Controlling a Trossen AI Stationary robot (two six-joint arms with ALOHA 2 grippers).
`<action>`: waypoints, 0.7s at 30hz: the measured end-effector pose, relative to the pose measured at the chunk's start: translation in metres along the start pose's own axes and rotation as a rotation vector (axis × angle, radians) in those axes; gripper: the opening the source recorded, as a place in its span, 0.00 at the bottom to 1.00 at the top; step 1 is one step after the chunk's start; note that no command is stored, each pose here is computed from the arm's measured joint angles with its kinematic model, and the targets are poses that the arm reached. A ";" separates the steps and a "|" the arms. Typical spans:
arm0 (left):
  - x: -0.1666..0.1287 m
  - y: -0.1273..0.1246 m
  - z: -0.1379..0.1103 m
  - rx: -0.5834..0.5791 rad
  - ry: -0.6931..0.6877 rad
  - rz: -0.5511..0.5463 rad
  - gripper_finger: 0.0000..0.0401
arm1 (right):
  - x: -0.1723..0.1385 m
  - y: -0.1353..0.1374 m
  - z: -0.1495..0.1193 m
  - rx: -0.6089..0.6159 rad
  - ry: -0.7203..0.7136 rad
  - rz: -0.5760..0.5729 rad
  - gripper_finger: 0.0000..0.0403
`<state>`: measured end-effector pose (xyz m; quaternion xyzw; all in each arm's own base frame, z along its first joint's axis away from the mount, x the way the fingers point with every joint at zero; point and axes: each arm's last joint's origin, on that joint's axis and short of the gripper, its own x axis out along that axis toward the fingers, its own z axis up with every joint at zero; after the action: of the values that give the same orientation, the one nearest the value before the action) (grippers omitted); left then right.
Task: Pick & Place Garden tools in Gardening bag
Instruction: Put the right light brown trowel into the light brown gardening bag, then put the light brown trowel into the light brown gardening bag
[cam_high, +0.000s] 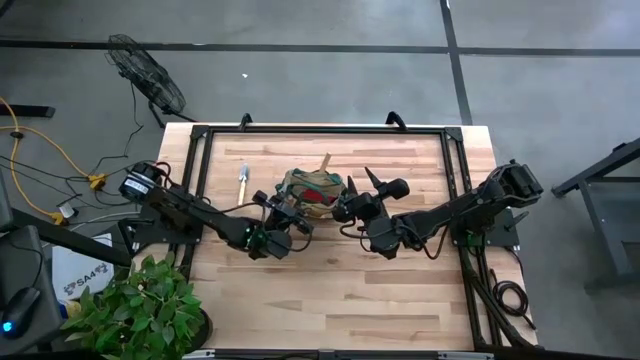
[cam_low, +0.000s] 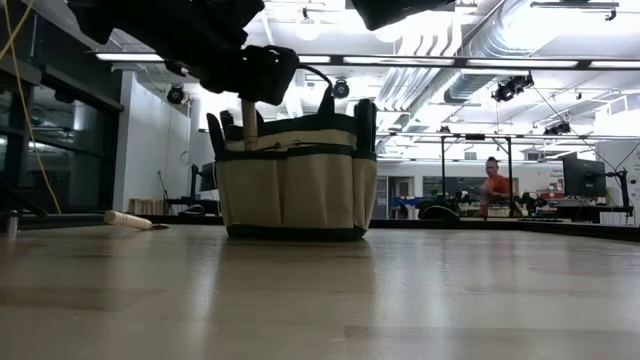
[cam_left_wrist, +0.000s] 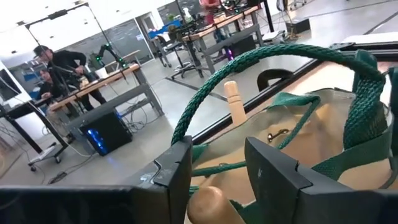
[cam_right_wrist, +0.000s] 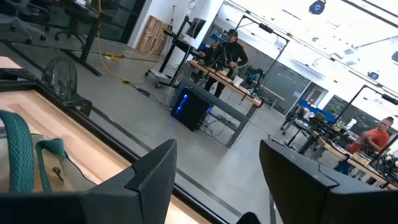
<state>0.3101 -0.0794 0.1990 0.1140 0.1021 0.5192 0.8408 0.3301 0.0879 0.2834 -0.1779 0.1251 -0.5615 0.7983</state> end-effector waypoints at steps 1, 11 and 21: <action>0.000 0.000 0.000 0.003 0.001 -0.006 0.36 | 0.000 0.000 0.000 0.000 0.000 0.000 0.55; -0.001 0.003 0.000 0.045 0.013 -0.040 0.36 | -0.001 0.000 0.000 -0.001 -0.001 0.002 0.55; -0.002 0.012 0.009 0.039 0.019 -0.076 0.46 | -0.001 0.001 -0.004 0.001 -0.001 0.003 0.55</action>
<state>0.3012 -0.0766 0.2111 0.1217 0.1244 0.4860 0.8565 0.3292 0.0883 0.2789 -0.1775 0.1245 -0.5605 0.7993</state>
